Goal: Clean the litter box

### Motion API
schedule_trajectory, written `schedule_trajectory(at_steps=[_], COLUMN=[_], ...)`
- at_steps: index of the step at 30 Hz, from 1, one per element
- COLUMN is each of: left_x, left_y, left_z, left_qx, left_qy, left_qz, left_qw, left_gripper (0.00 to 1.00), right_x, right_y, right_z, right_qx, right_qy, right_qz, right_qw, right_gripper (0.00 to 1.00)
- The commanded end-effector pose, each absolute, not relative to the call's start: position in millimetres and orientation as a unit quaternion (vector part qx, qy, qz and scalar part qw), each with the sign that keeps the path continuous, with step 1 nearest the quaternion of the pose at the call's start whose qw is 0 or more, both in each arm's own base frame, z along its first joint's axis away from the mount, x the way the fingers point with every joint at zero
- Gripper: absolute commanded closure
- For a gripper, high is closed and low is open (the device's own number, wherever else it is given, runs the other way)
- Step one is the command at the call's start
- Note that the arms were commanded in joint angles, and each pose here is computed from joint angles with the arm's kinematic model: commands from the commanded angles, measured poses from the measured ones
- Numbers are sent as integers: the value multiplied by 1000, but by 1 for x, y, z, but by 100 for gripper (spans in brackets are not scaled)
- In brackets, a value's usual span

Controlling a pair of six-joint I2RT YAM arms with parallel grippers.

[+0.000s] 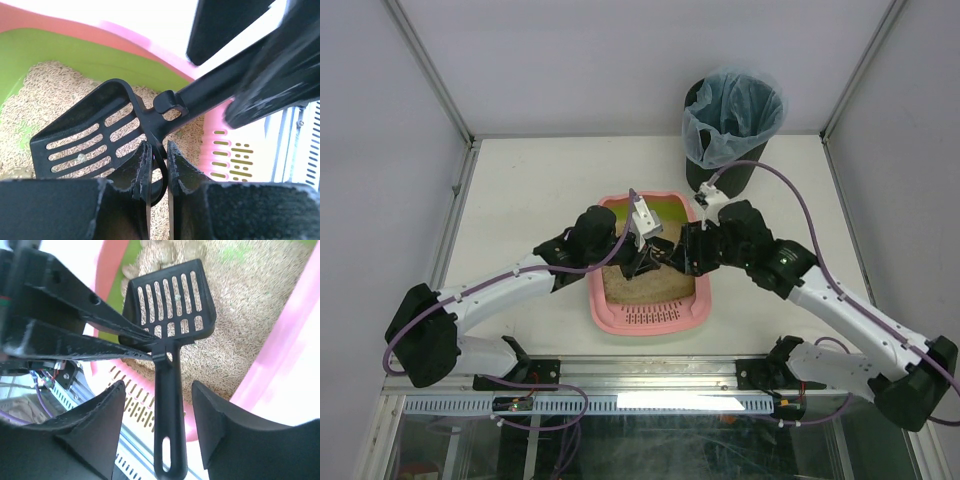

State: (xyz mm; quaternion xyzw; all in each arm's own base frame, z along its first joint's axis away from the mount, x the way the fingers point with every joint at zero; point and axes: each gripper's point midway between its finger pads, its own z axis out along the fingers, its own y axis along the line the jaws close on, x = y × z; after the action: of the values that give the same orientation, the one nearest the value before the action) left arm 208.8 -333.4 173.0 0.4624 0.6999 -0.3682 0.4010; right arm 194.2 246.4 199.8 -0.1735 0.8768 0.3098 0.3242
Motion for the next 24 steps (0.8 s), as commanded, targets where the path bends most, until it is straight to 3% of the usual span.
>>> schedule_trajectory(at_steps=[1, 6, 12, 17, 24], left_x=[220, 224, 223, 223, 225], left_y=[-335, -336, -339, -351, -364], left_z=[205, 200, 207, 211, 213], left_qx=[422, 364, 262, 200, 148], left_qy=[701, 718, 703, 698, 698], left_qz=[-353, -348, -369, -363, -347], left_qw=[454, 481, 548, 584, 608], left_gripper=[100, 100, 100, 100, 100], right_x=[202, 199, 207, 214, 224], right_y=[233, 214, 185, 183, 191], right_z=[242, 266, 273, 276, 267], right_qx=[-137, -103, 23, 119, 159], right_qy=[844, 827, 816, 780, 773], right_qz=[323, 325, 317, 370, 385], right_qw=[405, 447, 483, 490, 479], right_gripper=[37, 28, 26, 25, 24])
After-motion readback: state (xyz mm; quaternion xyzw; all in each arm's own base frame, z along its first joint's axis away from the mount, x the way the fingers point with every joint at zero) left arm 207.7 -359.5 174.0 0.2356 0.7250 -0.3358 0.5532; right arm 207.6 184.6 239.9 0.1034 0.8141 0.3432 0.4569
